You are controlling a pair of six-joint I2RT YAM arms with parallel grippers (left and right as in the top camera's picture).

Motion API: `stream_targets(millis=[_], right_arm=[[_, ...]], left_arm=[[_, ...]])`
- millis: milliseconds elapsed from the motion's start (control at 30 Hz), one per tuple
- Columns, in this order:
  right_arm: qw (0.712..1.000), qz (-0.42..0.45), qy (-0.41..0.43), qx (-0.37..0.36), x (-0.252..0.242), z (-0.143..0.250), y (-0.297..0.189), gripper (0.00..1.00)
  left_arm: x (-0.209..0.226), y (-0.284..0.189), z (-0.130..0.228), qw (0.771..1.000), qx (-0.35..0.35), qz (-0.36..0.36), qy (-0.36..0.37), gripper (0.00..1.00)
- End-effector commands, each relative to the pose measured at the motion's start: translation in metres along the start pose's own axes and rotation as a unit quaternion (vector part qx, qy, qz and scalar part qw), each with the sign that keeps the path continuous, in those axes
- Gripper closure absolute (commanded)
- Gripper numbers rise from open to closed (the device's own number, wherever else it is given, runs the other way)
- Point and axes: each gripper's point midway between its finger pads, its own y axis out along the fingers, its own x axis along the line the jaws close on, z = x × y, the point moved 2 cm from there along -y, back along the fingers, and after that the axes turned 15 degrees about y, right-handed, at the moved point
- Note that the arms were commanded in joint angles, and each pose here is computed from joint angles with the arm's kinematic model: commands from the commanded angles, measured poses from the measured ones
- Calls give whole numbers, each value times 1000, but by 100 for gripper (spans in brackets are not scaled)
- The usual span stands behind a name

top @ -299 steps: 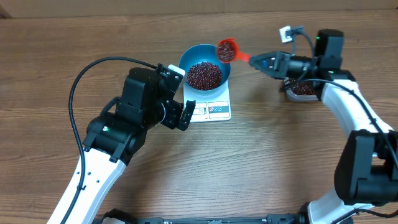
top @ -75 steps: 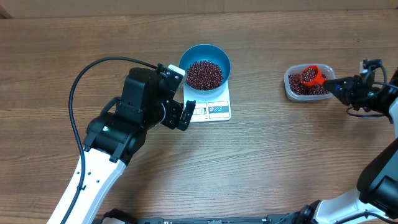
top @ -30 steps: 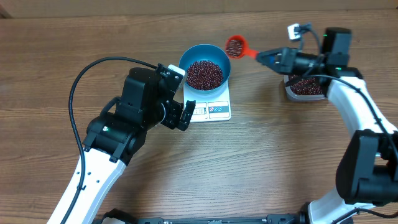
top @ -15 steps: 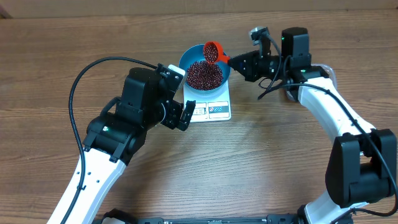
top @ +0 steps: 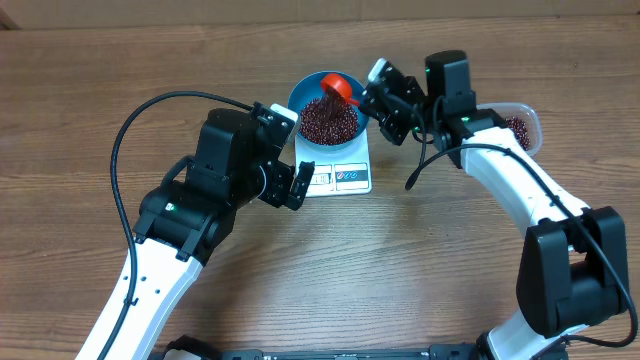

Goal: Scoop item into bowl and weigh 150g on scale
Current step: 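Tilt the red cup to pour beans into the blue bowl, then move the empty red cup back to the bean tub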

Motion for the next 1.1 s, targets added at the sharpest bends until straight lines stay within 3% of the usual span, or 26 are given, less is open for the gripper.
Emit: stream_targets(millis=[0,500,767,1067], right_arm=[[993,41,-109,1,1,-16,-8,97],[992,63,-107,-32,15,-49,-46,96],[990,114,61,-52,6,-59,-92,96],[944,229,239,-3,-37,-12,-145,96]], left_arm=[[-1,3,1,1000,2,8,7,0],[-1,3,1,1000,2,8,7,1],[-1,3,1,1000,2,8,7,0],[-1,3,1,1000,2,8,7,0]])
